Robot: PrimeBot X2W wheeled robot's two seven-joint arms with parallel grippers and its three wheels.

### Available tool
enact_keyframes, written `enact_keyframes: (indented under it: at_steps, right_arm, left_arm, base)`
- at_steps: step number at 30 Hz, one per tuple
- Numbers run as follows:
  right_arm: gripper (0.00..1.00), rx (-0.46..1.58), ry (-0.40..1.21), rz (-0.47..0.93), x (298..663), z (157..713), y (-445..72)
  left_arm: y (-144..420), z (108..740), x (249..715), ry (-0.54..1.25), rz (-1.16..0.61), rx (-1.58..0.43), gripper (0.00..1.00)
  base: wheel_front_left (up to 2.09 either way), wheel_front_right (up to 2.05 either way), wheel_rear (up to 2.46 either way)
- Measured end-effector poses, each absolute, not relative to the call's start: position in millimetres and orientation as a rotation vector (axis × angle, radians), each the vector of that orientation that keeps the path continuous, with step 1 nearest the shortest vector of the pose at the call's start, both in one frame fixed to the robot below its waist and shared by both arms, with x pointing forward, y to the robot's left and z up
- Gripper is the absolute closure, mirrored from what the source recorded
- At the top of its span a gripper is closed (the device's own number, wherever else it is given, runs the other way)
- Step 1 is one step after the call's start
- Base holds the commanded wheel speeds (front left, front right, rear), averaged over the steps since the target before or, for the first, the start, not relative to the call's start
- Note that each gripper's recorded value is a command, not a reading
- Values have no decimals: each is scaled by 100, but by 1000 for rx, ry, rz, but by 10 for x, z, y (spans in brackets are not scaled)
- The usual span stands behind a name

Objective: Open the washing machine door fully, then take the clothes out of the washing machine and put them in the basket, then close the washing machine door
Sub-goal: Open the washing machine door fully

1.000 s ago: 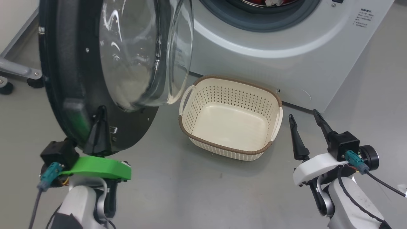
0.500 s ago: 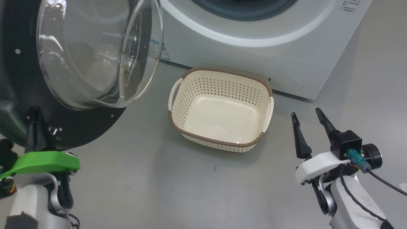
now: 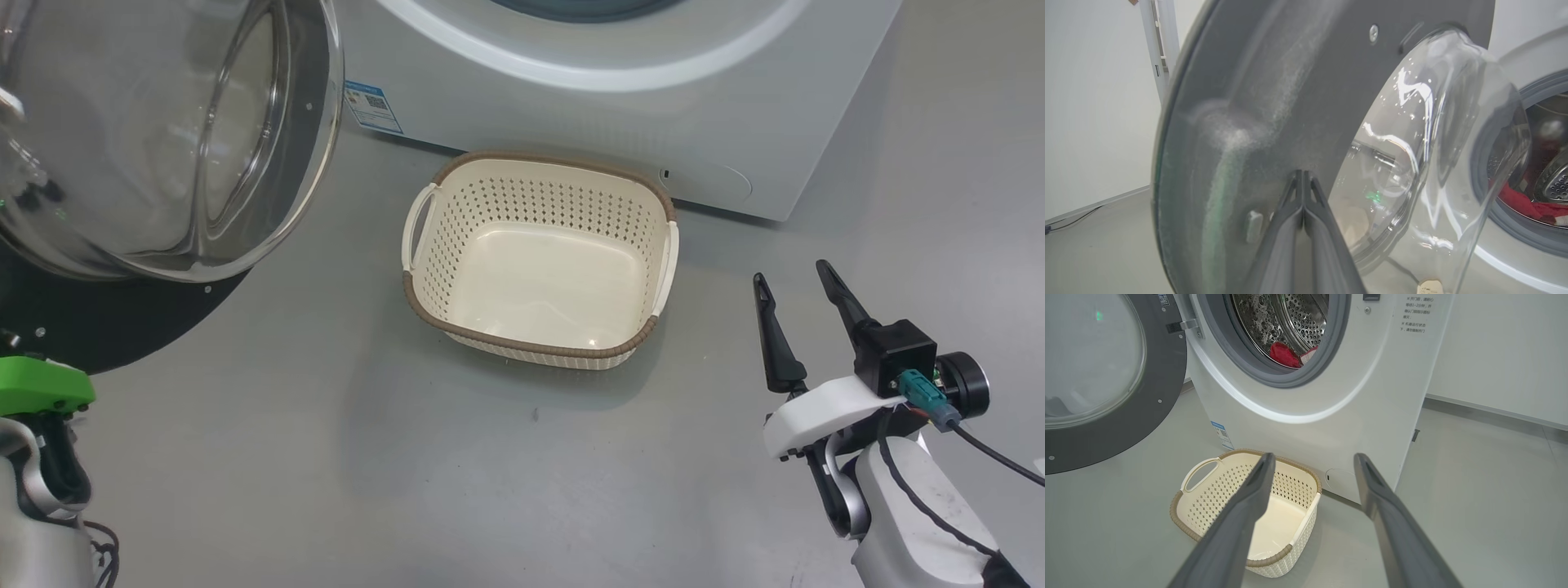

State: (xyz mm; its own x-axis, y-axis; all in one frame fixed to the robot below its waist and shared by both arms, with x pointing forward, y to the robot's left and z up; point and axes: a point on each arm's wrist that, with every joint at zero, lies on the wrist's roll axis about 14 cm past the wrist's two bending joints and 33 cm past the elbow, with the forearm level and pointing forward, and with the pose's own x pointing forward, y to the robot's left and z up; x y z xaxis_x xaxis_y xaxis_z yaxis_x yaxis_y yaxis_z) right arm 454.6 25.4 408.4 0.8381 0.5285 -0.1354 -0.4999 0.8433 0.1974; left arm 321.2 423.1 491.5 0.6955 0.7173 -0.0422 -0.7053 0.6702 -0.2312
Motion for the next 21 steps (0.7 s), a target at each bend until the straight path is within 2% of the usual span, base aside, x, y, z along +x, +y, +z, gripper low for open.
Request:
enact_keyframes:
  at_steps: [12, 21]
  right_arm:
    - [0, 151, 189, 495, 4618, 4058, 64]
    - [0, 161, 160, 494, 4586, 4215, 72]
  left_arm:
    - [4265, 4877, 3324, -36, 806, -228, 100]
    - [3679, 4974, 3661, -70, 591, -240, 100]
  base:
    - [0, 0, 0]
    - [0, 0, 0]
